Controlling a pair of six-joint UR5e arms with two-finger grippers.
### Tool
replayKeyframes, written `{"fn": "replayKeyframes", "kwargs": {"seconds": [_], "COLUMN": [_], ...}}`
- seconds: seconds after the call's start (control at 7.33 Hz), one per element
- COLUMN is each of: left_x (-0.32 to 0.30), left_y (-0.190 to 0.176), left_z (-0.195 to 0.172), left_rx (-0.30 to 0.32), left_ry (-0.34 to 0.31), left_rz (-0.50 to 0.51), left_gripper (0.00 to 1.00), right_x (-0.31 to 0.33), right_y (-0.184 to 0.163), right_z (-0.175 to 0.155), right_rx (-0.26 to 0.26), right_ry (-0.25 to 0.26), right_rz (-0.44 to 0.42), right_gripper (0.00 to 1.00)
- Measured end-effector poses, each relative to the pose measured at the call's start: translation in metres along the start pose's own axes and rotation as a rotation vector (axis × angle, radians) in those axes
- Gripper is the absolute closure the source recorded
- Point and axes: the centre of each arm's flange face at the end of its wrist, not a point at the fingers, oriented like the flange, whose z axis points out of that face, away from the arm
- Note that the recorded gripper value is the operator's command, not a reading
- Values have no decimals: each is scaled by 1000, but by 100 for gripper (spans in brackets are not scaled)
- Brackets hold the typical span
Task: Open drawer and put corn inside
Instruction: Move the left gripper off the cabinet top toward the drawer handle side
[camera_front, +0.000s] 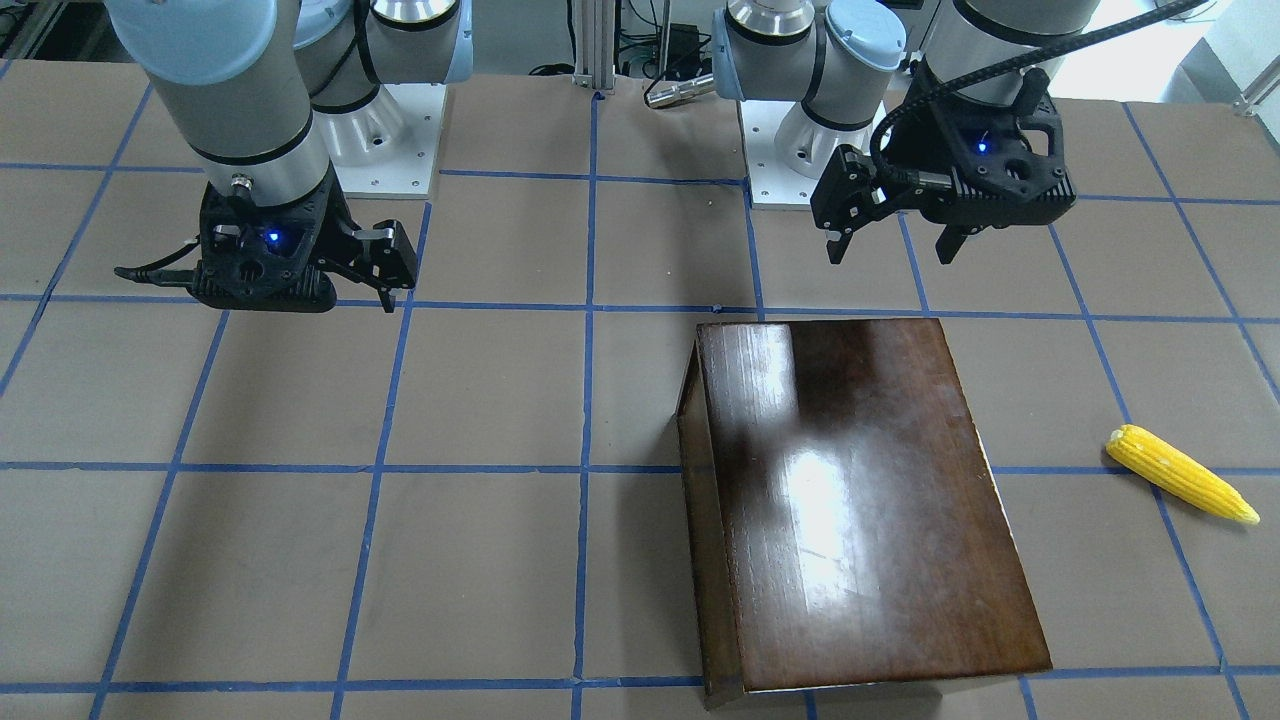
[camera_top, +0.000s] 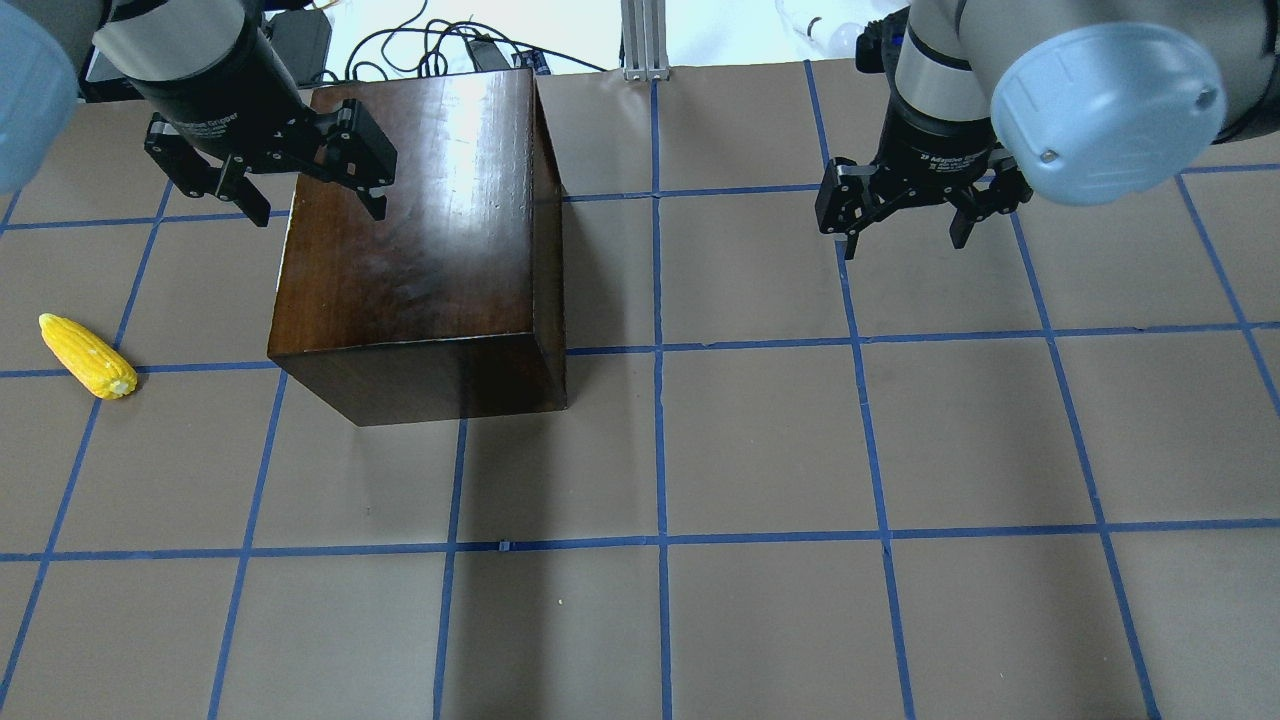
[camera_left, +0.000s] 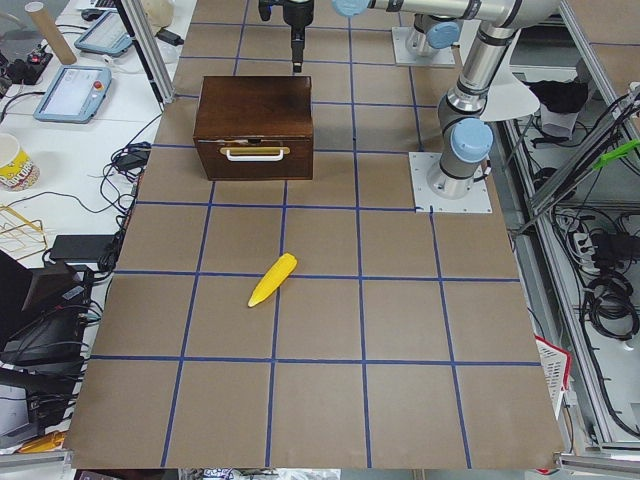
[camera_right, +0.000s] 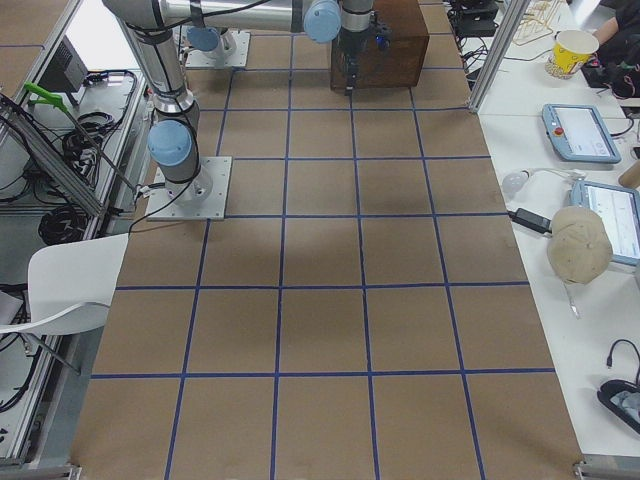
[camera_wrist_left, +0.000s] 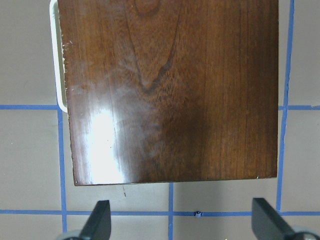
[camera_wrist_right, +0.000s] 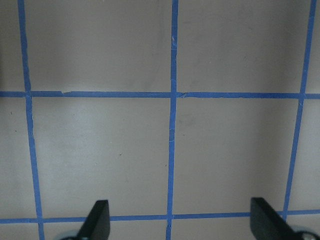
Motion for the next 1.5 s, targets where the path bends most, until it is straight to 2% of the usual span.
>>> {"fn": "replayKeyframes", "kwargs": {"seconds": [0.41,0.95,1.23,1.5], "left_x": [0,-5,-26,-73], "left_y": [-5,-11,-21,-42], "left_z": [8,8,15,26], "left_rx": [-6,-8,-26,-43], "left_ry": [5,5,4,12], "left_rz": [18,-6,-30,-49], "left_gripper": [0,0,0,0], "right_x": [0,0,0,0], "right_y": [0,0,0,0], "right_z": [0,0,0,0], "right_rx": [0,0,-1,-1], "right_ry": [0,0,0,0], "right_rz": [0,0,0,0], "right_gripper": [0,0,0,0]}}
